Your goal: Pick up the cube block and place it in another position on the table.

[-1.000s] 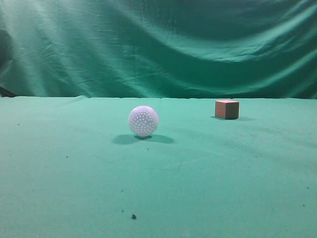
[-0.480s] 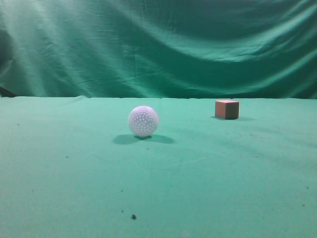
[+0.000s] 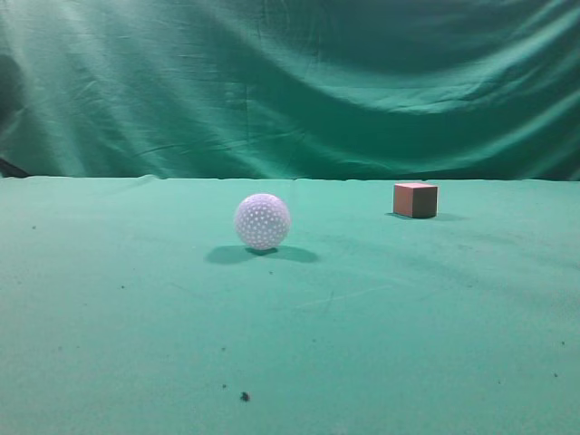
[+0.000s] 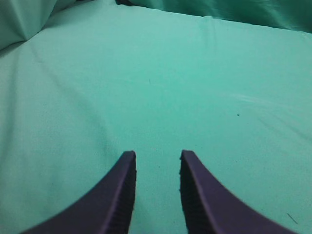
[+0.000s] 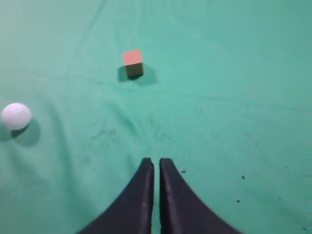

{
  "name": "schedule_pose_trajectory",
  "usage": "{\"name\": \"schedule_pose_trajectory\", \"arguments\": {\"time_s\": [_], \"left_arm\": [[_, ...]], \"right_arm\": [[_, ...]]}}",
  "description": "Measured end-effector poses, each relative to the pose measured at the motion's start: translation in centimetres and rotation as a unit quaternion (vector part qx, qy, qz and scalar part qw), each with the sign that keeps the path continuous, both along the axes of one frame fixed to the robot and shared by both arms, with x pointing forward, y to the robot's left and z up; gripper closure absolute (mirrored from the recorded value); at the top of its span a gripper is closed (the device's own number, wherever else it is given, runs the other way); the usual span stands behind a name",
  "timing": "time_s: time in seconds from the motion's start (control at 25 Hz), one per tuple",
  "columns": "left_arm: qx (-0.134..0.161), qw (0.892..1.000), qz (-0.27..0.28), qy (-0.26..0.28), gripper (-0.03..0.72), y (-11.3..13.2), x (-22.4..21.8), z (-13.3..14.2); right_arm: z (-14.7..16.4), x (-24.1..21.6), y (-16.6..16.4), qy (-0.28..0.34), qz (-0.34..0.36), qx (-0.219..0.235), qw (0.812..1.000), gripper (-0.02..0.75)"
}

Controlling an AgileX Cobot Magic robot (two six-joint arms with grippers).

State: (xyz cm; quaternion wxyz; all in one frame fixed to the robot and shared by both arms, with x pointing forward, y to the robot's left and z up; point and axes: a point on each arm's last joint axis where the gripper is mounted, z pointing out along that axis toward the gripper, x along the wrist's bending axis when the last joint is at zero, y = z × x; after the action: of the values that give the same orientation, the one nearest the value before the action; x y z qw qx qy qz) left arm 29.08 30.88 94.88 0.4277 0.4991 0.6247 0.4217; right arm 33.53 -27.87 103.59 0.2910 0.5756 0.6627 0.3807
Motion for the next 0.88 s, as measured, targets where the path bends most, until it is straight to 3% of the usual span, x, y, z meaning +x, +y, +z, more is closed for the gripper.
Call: {"name": "schedule_pose_trajectory", "arguments": {"time_s": [0.4,0.88], "left_arm": [[0.0,1.0,0.0,0.0,0.426,0.0,0.0,0.0],[0.0,1.0,0.0,0.0,0.426,0.0,0.0,0.0]], "right_arm": [[-8.7,-3.6,-1.9,-0.101,-0.096,0.008,0.99,0.738],[-9.1,-4.4,-2.1,-0.129,-0.107,0.001,0.986,0.738]]}}
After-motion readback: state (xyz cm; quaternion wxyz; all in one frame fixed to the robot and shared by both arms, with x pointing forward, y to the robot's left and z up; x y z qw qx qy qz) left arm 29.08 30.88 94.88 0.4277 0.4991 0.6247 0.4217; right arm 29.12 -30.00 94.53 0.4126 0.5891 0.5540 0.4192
